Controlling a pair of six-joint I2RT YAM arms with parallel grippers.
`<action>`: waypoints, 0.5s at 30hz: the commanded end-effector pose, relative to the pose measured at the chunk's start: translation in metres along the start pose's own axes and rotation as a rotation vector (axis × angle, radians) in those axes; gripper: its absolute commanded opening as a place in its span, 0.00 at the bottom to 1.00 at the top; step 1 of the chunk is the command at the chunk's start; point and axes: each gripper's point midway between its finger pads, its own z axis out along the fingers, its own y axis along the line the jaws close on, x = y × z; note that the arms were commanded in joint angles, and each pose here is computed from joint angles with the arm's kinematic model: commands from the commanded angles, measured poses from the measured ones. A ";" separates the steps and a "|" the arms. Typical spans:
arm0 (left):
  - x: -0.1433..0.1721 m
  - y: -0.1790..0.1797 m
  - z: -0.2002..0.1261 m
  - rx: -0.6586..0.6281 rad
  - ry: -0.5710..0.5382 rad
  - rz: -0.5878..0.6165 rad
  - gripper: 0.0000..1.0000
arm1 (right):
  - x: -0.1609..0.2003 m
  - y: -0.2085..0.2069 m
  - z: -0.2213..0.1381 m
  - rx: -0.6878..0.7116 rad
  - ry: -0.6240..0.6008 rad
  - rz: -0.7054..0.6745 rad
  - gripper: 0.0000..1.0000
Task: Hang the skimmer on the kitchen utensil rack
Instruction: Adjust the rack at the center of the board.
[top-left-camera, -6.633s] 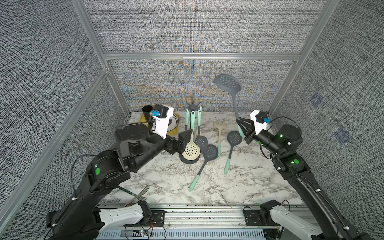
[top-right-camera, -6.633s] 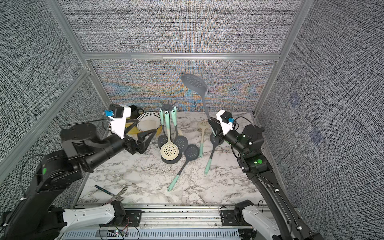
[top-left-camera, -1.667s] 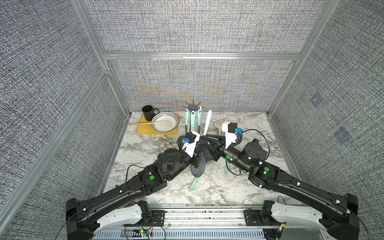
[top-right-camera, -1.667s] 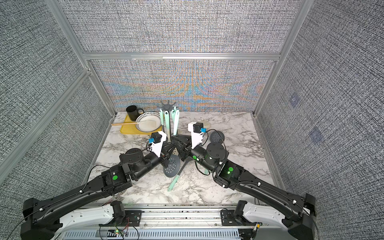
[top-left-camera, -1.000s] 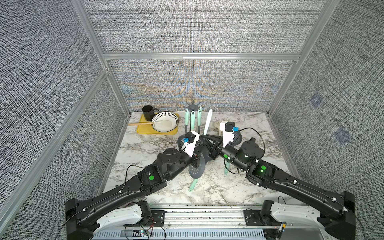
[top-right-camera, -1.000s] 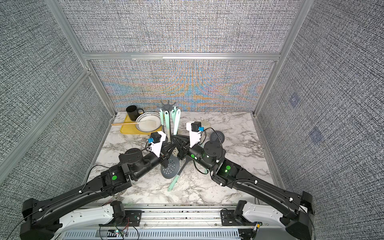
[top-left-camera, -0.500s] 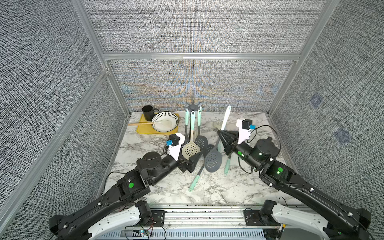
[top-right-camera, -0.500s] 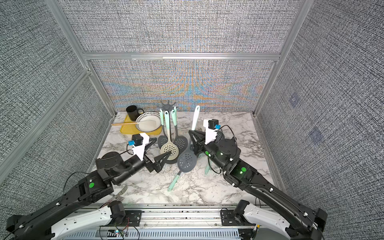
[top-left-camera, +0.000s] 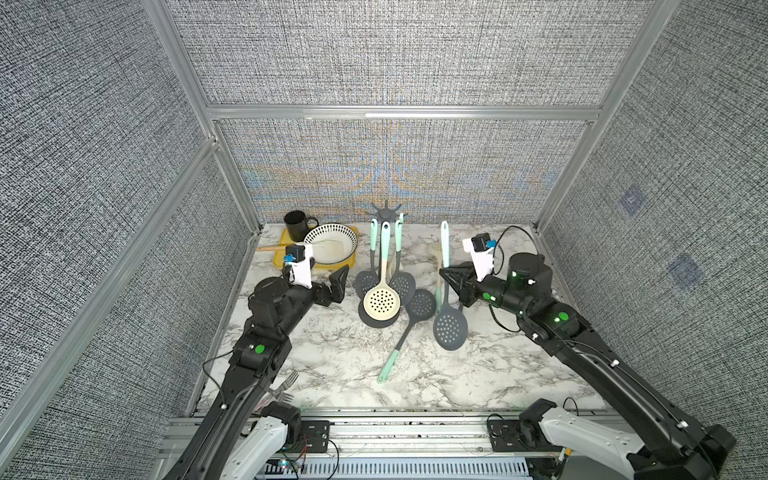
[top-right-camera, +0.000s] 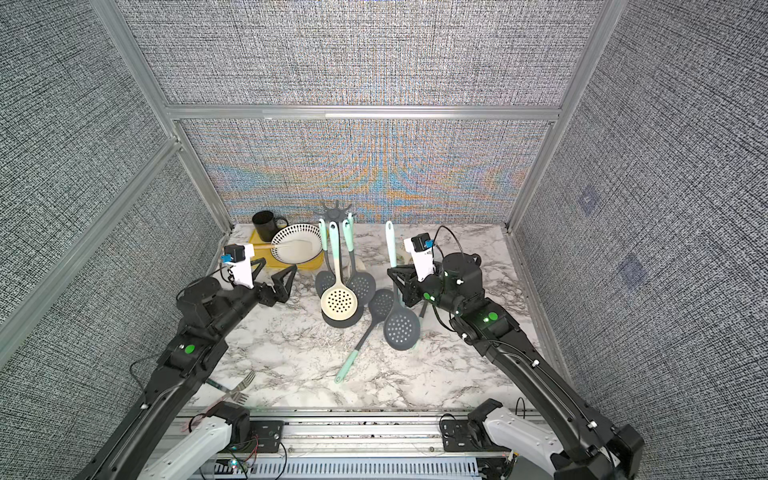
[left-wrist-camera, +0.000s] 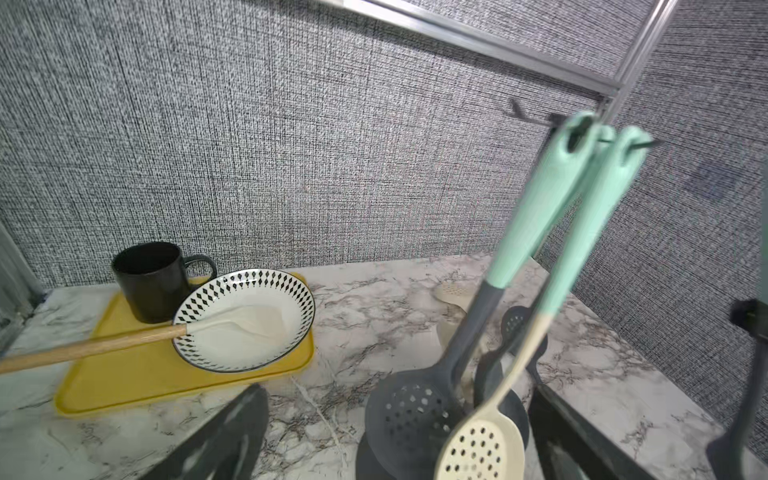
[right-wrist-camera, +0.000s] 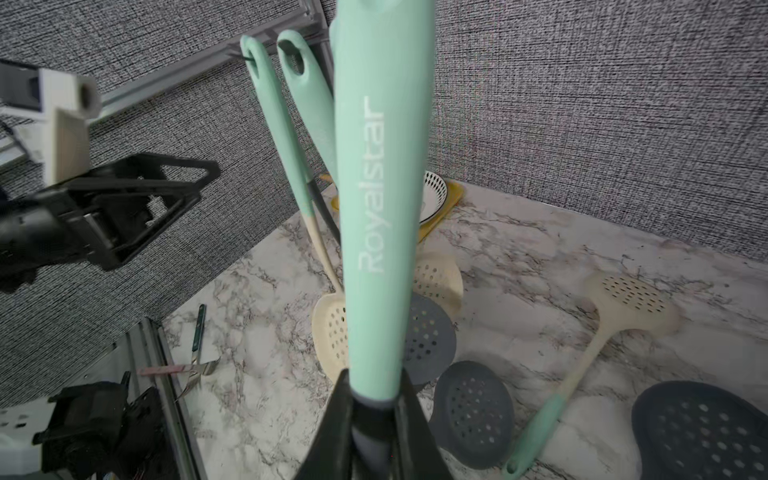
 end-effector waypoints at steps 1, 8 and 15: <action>-0.025 -0.016 0.016 0.250 -0.099 0.004 0.99 | -0.006 0.009 0.001 -0.050 -0.006 -0.057 0.00; -0.021 -0.001 0.073 0.403 -0.017 0.161 0.99 | -0.014 -0.026 0.012 0.025 -0.022 -0.046 0.00; -0.019 0.009 0.098 0.651 0.046 0.223 0.99 | -0.025 -0.039 0.024 0.027 -0.009 -0.055 0.00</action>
